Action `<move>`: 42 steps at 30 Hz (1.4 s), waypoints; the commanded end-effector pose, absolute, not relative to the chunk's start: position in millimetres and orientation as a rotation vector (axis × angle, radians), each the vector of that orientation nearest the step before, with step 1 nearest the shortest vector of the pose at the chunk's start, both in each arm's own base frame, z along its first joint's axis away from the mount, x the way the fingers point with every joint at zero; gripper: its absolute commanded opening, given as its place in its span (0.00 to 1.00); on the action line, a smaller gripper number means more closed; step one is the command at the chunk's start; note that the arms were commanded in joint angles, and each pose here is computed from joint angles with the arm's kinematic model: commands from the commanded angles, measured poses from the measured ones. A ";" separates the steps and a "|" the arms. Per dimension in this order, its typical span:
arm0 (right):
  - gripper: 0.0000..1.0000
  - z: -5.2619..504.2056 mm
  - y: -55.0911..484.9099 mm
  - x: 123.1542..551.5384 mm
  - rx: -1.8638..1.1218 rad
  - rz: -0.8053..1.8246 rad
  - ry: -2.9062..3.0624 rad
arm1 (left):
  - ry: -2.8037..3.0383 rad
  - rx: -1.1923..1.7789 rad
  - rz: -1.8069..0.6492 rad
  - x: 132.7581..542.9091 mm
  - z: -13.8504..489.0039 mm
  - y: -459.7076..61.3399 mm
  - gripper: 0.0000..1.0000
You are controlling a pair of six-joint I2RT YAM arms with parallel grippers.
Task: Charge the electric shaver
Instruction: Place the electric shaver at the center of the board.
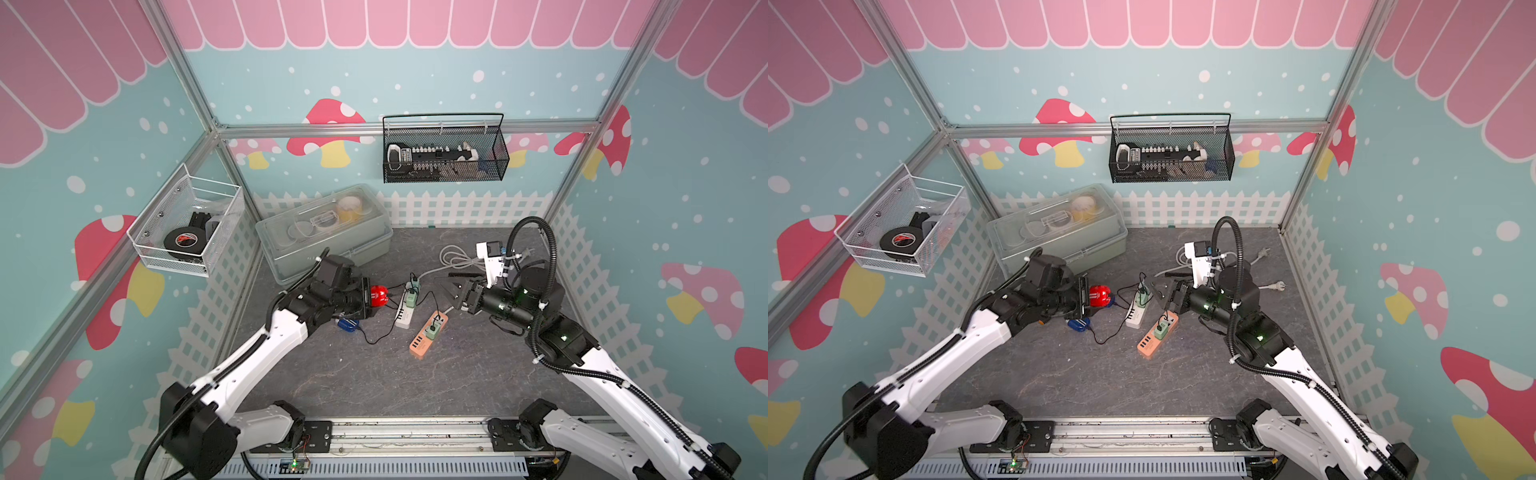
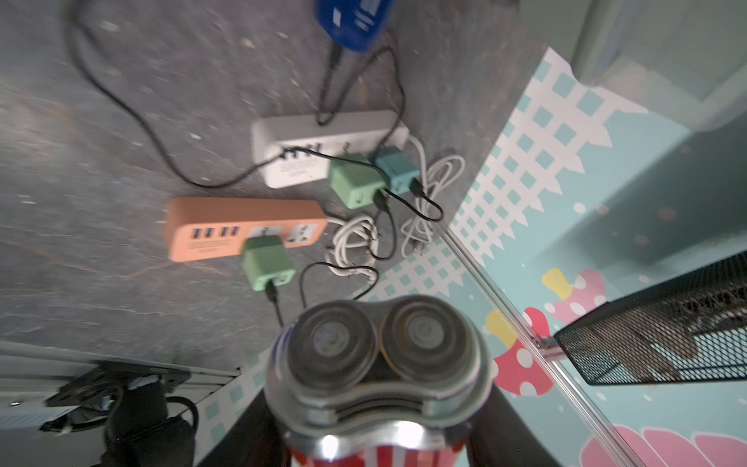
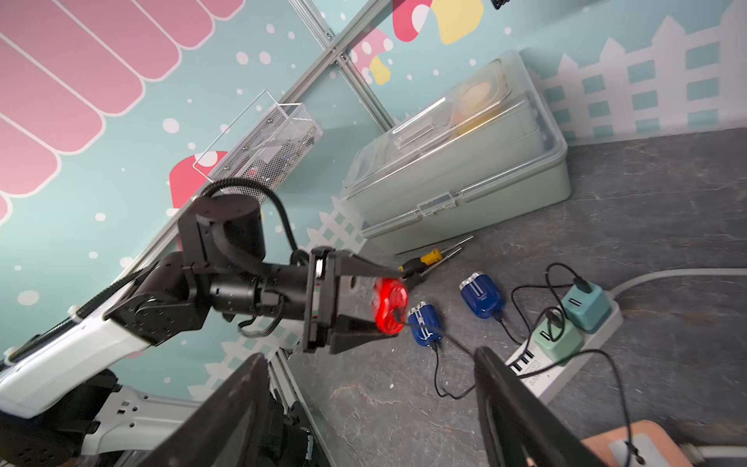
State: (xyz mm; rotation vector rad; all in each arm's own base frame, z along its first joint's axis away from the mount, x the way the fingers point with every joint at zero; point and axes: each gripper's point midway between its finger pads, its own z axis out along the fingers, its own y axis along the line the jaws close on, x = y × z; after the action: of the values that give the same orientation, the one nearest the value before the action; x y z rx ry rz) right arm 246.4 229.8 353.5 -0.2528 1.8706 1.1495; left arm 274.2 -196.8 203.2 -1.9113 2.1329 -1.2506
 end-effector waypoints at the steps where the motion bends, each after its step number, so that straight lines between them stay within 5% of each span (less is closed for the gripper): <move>1: 0.78 308.6 226.2 245.4 -0.264 1.085 2.077 | 2.047 -2.181 -0.973 230.0 148.3 -158.1 0.00; 13: 0.77 294.3 231.7 244.0 -0.270 1.126 2.163 | 2.071 -2.219 -0.560 183.0 48.5 -111.0 0.00; 23: 0.78 280.4 221.7 243.3 -0.222 1.081 2.210 | 2.214 -2.169 -0.352 174.1 17.6 -107.2 0.00; 29: 0.78 263.5 222.0 242.5 -0.200 1.079 2.262 | 2.287 -2.134 -0.271 175.8 11.4 -109.6 0.31; 42: 0.78 265.5 248.1 210.2 -0.442 1.340 2.269 | 2.276 -2.143 -0.267 174.1 15.4 -106.7 0.60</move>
State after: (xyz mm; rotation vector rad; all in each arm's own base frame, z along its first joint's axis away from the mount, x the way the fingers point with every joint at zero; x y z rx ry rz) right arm 226.8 238.9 262.0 -0.3141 2.2868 1.2237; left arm 179.1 -117.5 20.0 -2.1490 2.2954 -0.3255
